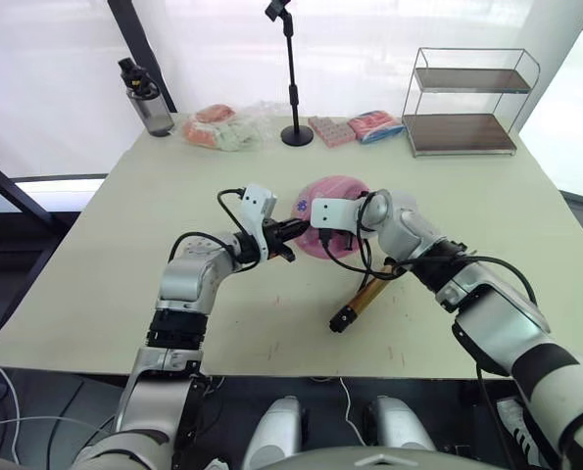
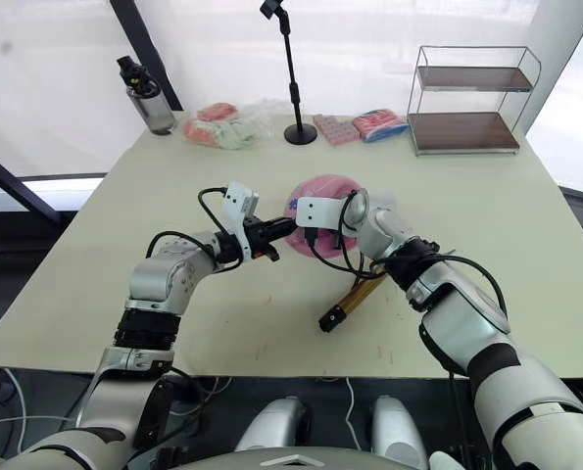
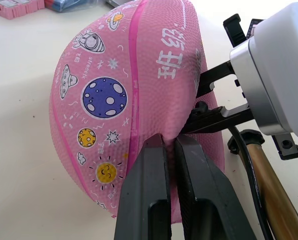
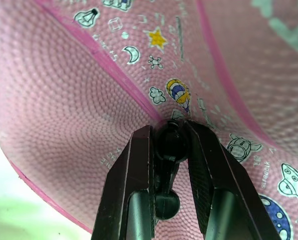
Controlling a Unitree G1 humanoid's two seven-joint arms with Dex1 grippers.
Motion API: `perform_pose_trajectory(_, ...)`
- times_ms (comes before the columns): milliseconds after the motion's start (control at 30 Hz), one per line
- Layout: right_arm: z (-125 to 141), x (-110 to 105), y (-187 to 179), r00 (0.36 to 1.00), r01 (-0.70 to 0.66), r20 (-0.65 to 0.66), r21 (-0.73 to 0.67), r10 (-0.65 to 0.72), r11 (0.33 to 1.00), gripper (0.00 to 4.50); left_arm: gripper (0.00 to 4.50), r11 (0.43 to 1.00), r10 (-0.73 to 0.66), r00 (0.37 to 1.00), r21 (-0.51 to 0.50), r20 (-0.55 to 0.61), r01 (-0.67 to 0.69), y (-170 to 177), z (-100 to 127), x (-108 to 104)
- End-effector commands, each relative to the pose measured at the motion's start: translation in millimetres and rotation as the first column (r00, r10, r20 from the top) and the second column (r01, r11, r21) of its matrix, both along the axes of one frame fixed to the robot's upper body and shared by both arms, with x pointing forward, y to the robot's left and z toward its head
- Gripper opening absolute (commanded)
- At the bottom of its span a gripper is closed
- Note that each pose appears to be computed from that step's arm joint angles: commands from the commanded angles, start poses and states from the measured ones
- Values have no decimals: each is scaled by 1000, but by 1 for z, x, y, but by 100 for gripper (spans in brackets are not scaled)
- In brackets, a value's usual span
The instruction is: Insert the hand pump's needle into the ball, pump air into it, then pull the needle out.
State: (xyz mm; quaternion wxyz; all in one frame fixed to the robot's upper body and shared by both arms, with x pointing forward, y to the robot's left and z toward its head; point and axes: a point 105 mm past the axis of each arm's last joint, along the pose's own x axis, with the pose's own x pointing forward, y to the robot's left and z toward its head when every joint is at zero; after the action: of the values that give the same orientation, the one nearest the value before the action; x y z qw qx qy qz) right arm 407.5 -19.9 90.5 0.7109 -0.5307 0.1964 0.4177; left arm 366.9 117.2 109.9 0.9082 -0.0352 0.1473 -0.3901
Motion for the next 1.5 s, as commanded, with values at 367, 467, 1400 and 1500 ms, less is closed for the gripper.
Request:
perform_pose_trajectory(367, -76, -7, -79, 954, 235, -156, -136, -255, 962, 37, 0, 999, -45, 997, 1, -62, 45, -3, -12, -11)
perform_pose_trajectory(467, -62, -6, -65, 963, 202, -165, -76, -212, 976, 37, 0, 999, -44, 997, 3, -63, 44, -2, -13, -11)
perform_pose_trajectory(1400, 34, -28, -34, 996, 81, 9, 243, -86, 967, 37, 0, 999, -36, 998, 30, -54, 37, 2, -15, -10)
perform_pose_trajectory(1500, 30, -29, -37, 995, 90, 13, 256, -97, 963, 37, 0, 999, -37, 998, 32, -53, 38, 2, -15, -10)
